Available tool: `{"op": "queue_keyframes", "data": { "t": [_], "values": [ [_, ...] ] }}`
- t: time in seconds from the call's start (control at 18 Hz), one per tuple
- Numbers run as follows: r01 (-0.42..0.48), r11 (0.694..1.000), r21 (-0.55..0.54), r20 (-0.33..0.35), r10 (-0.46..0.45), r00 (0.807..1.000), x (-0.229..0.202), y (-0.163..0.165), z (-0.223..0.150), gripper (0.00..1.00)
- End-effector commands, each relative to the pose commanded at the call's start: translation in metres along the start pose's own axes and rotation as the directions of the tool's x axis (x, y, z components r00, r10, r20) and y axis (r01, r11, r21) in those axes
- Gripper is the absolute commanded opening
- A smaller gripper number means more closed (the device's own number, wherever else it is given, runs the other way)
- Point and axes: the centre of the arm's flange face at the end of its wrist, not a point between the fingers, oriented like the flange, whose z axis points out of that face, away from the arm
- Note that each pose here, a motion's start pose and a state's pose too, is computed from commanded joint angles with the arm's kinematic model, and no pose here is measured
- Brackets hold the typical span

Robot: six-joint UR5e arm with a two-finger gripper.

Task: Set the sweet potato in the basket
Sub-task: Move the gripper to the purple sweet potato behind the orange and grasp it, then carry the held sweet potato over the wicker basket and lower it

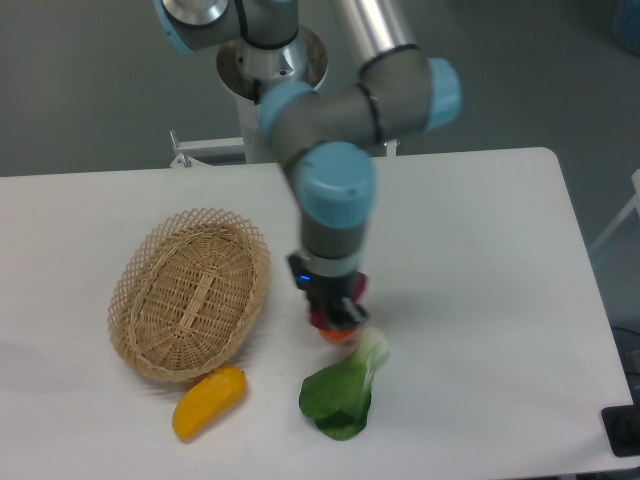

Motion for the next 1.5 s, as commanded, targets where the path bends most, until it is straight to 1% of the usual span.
{"op": "queue_keyframes", "data": {
  "t": [0.22,0.28,0.33,0.44,0.56,0.78,0.89,1.11,1.28,1.39,1.44,1.5],
  "values": [
    [-0.061,0.998,0.004,-0.012,0.061,0.998,0.038,-0.024,0.022,0.32],
    [-0.076,0.997,0.006,-0.005,0.076,0.997,0.048,-0.031,0.029,0.32],
    [-0.092,0.996,0.016,0.018,0.092,0.996,0.053,-0.038,0.030,0.32],
    [-0.098,0.995,0.024,0.033,0.097,0.995,0.065,-0.052,0.034,0.32],
    [-0.092,0.995,0.022,0.022,0.092,0.996,0.073,-0.062,0.041,0.32],
    [-0.040,0.999,0.004,-0.025,0.040,0.999,0.093,-0.083,0.066,0.32],
    [-0.008,1.000,-0.009,-0.045,0.008,0.999,0.096,-0.086,0.079,0.32],
    [0.025,0.999,-0.040,-0.090,-0.029,0.996,0.108,-0.088,0.106,0.32],
    [0.072,0.996,-0.049,-0.102,-0.076,0.992,0.109,-0.091,0.116,0.33],
    [0.078,0.996,-0.053,-0.107,-0.083,0.991,0.109,-0.093,0.120,0.34],
    [0.076,0.996,-0.055,-0.110,-0.082,0.991,0.111,-0.095,0.122,0.35],
    [0.079,0.995,-0.057,-0.111,-0.085,0.990,0.111,-0.095,0.123,0.39]
  ]
}}
